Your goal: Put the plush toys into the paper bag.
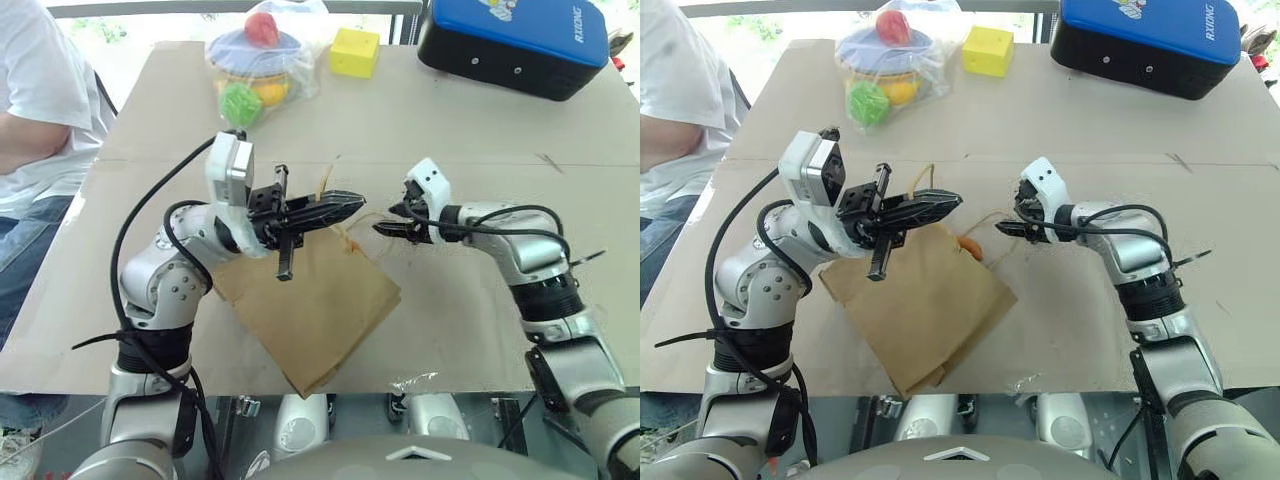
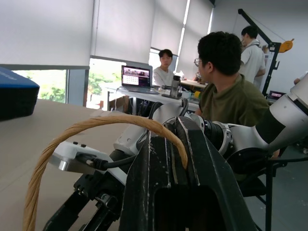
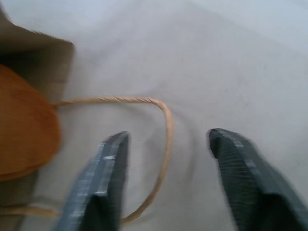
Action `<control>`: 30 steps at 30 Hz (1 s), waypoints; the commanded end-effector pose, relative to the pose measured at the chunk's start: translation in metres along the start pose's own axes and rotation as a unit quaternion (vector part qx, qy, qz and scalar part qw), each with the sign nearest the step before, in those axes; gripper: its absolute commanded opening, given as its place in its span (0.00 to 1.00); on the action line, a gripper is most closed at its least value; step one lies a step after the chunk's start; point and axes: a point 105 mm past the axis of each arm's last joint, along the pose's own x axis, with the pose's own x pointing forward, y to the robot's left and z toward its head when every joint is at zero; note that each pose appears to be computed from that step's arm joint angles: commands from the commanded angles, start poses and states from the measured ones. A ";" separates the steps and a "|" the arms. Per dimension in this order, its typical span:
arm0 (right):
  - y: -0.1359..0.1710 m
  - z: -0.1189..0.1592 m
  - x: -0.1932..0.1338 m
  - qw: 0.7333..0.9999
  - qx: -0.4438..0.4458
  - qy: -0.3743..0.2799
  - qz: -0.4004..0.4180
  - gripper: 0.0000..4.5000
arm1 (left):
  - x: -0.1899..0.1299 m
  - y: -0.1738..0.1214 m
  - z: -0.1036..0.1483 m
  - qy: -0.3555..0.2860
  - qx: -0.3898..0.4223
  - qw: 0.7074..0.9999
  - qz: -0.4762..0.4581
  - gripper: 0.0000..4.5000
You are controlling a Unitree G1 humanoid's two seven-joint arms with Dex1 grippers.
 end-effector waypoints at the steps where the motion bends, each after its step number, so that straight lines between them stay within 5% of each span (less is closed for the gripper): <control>1: 0.009 0.015 -0.007 0.998 0.002 -0.043 0.038 0.23 | -0.004 -0.004 0.008 -0.004 0.024 1.000 0.010 0.00; 3: 0.023 0.018 -0.014 0.995 0.015 -0.059 0.083 0.01 | -0.007 -0.005 0.007 -0.004 0.023 1.000 0.017 0.00; 9: 0.041 0.014 -0.024 0.982 0.080 -0.080 0.150 0.01 | -0.011 -0.003 0.007 -0.009 0.022 0.999 0.031 0.00; 14: 0.037 0.044 -0.052 0.964 0.132 -0.171 0.154 0.01 | -0.019 0.003 0.018 -0.020 0.025 0.998 0.048 0.00; 17: 0.040 0.101 -0.125 0.903 0.155 -0.356 0.187 0.01 | -0.041 0.023 0.039 -0.043 0.024 0.994 0.098 0.00; 20: 0.056 0.128 -0.167 0.868 0.146 -0.432 0.196 0.01 | -0.049 0.039 0.057 -0.054 0.039 0.990 0.123 0.00; 24: 0.074 0.148 -0.191 0.852 0.153 -0.462 0.192 0.01 | -0.051 0.052 0.076 -0.062 0.042 0.989 0.124 0.00; 30: 0.085 0.149 -0.185 0.869 0.167 -0.439 0.156 0.01 | -0.038 0.078 0.071 0.007 0.054 0.990 0.128 0.00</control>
